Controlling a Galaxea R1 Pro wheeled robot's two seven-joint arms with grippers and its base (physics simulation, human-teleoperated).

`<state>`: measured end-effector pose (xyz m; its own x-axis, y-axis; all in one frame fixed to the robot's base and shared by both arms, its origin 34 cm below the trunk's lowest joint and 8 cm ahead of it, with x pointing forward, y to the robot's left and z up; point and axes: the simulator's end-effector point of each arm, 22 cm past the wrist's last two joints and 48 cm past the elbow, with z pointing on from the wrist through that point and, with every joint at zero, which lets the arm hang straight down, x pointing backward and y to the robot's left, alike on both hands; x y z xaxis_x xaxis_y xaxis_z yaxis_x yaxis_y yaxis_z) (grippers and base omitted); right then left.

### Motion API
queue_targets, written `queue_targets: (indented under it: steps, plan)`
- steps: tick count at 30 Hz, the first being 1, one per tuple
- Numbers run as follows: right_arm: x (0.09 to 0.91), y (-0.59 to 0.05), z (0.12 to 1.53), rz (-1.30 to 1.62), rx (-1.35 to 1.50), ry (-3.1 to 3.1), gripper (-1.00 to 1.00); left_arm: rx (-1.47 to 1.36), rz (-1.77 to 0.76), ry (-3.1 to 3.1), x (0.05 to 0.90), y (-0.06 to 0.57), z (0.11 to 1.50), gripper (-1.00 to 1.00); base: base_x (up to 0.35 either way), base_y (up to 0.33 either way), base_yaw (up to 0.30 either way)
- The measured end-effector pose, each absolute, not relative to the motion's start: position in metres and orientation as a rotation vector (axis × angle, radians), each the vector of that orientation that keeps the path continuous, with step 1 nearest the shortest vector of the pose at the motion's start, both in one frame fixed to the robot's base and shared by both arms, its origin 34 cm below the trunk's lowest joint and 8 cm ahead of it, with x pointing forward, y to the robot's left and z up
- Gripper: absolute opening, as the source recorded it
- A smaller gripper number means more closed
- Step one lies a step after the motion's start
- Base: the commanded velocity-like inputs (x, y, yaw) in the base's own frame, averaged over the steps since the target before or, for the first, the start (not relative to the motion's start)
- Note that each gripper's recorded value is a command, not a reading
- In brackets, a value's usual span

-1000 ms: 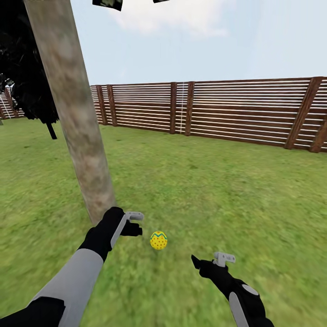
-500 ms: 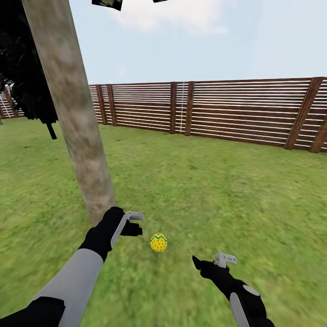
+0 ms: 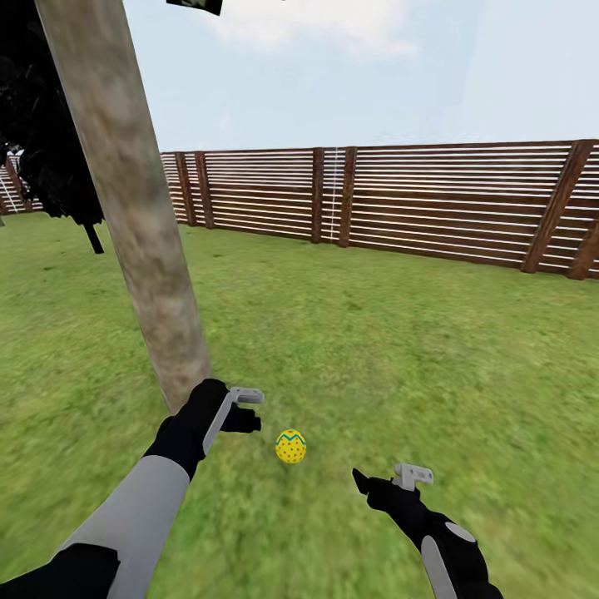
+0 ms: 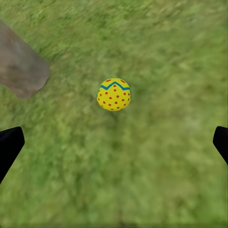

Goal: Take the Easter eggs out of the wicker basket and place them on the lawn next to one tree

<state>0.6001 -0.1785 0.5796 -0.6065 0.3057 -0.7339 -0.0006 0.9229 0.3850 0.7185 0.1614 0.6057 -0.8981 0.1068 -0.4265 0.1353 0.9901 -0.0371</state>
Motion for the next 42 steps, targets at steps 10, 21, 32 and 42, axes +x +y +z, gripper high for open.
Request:
queue_targets:
  steps: [10, 21, 32, 42]
  plan:
    - [0.603, -0.179, 0.596, 0.438, 0.219, 2.197, 1.00, 0.173, -0.093, 2.707, 0.721, 0.161, 0.621, 1.00, 0.000, 0.000, 0.000]
    - [0.606, -0.178, 0.616, 0.439, 0.219, 2.201, 1.00, 0.173, -0.093, 2.713, 0.725, 0.161, 0.640, 1.00, 0.000, 0.000, 0.000]
    - [0.609, -0.178, 0.637, 0.440, 0.219, 2.202, 1.00, 0.173, -0.095, 2.712, 0.728, 0.160, 0.662, 1.00, 0.000, 0.000, 0.000]
    - [0.609, -0.176, 0.649, 0.441, 0.221, 2.216, 1.00, 0.174, -0.098, 2.711, 0.731, 0.158, 0.682, 1.00, 0.000, 0.000, 0.000]
